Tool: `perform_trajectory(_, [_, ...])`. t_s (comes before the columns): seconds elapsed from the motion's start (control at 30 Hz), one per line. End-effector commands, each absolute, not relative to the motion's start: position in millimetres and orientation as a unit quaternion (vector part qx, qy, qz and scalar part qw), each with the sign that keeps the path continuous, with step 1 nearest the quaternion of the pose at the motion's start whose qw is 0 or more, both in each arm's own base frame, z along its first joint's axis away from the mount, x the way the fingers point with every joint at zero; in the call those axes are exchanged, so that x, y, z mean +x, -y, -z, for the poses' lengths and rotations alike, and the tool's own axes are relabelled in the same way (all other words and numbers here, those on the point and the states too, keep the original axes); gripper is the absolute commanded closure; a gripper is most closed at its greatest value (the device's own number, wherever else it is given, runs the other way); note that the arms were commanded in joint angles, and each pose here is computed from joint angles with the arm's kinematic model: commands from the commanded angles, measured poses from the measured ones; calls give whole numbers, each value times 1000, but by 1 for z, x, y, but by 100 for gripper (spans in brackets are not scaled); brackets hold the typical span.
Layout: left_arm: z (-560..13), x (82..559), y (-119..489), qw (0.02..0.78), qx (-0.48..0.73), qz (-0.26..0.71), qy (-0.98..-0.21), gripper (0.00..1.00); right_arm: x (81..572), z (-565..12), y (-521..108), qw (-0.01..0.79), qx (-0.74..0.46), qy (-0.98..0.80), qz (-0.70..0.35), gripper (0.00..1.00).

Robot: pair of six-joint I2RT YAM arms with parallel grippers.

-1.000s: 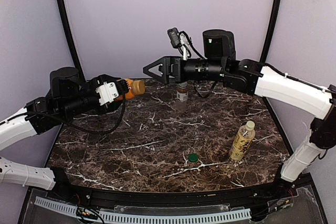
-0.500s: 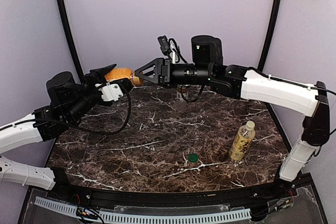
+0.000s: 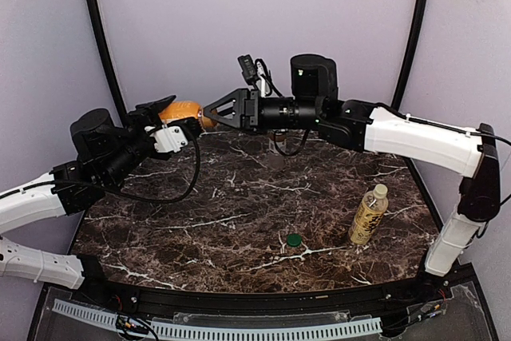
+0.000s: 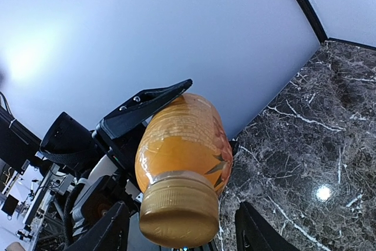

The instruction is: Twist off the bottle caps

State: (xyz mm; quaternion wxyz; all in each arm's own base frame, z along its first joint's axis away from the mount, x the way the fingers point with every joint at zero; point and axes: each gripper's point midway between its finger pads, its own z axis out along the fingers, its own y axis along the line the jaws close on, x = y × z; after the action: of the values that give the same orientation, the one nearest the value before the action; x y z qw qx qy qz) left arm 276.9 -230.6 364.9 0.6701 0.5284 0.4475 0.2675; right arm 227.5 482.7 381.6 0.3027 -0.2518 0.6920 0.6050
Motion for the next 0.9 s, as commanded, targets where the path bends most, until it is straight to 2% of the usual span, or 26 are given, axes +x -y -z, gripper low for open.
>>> perform_trajectory(0.0, [-369,277,229,677,517,-269,-449,76,224,-386,-491,298,-261,-681,-616,40])
perform_trajectory(0.1, [-369,277,228,677,517,-269,-450,76,223,-384,-492,293,-262,-682,-616,44])
perform_trajectory(0.2, [-369,276,228,677,517,-267,-451,75,223,-385,-490,297,-262,-681,-616,58])
perform_trajectory(0.27, [-367,276,228,675,518,-267,-452,76,224,-386,-489,301,-261,-681,-614,71])
perform_trajectory(0.33, [-365,275,228,673,520,-263,-454,76,225,-387,-488,307,-262,-681,-611,92])
perform_trajectory(0.37, [-363,275,230,673,524,-258,-454,76,225,-386,-487,311,-266,-681,-607,100])
perform_trajectory(0.5, [-343,260,242,638,573,-172,-484,77,217,-392,-485,351,-326,-659,-581,100])
perform_trajectory(0.53, [-318,253,242,599,598,-140,-514,79,212,-395,-485,370,-353,-647,-566,100])
perform_trajectory(0.67, [-284,219,253,517,650,-16,-556,82,184,-392,-491,444,-474,-595,-473,100])
perform_trajectory(0.87, [-292,201,266,496,648,64,-574,87,175,-385,-496,504,-566,-534,-374,100])
